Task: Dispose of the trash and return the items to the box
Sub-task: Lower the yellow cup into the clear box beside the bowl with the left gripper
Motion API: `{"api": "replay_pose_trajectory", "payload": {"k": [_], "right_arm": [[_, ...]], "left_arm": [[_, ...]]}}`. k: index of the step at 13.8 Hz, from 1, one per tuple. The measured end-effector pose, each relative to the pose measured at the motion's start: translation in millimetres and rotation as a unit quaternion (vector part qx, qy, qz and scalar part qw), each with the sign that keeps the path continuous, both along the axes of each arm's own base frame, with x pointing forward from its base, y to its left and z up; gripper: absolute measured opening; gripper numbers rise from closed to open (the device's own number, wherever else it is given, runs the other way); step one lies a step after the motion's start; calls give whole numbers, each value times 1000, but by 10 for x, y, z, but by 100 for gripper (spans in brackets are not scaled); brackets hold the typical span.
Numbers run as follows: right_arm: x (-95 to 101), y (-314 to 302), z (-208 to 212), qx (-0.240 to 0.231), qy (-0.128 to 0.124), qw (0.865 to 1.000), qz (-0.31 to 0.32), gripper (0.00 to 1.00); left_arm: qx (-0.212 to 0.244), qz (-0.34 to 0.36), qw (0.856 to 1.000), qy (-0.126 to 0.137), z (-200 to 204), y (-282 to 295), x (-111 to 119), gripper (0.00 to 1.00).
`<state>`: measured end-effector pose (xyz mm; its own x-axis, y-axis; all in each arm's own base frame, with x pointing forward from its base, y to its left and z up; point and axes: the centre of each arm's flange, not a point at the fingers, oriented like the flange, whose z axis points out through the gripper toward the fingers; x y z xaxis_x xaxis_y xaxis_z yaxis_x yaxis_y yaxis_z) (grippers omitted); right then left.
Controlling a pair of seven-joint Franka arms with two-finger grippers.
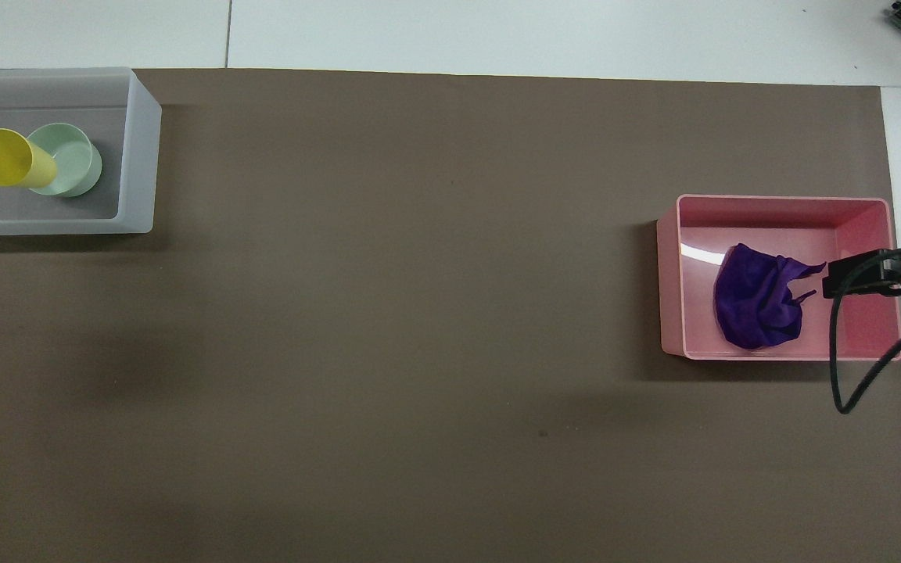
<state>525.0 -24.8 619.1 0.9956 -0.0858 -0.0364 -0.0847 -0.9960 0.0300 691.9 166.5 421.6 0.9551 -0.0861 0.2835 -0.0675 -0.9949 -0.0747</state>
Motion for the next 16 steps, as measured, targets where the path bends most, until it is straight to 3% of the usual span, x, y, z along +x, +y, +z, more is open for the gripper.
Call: {"api": "replay_pose_trajectory", "payload": {"k": [5,8,11,13,16], "right_arm": [[0,-2,0,0,0,1000,0,100],[0,-2,0,0,0,1000,0,100],[-1,-2,2,0,0,1000,0,100],[-1,-3,2,0,0,1000,0,100],[-1,-3,2,0,0,1000,0,100]], "left_arm": [[-10,7,1000,7,-236,60,31,3],[-11,6,1000,7,-238,41,34,30],[-13,4,1000,10,-243,6,38,32],[-14,3,1000,12,-210,4,43,48],[-12,-6,1000,2,-42,-68,72,81]]}}
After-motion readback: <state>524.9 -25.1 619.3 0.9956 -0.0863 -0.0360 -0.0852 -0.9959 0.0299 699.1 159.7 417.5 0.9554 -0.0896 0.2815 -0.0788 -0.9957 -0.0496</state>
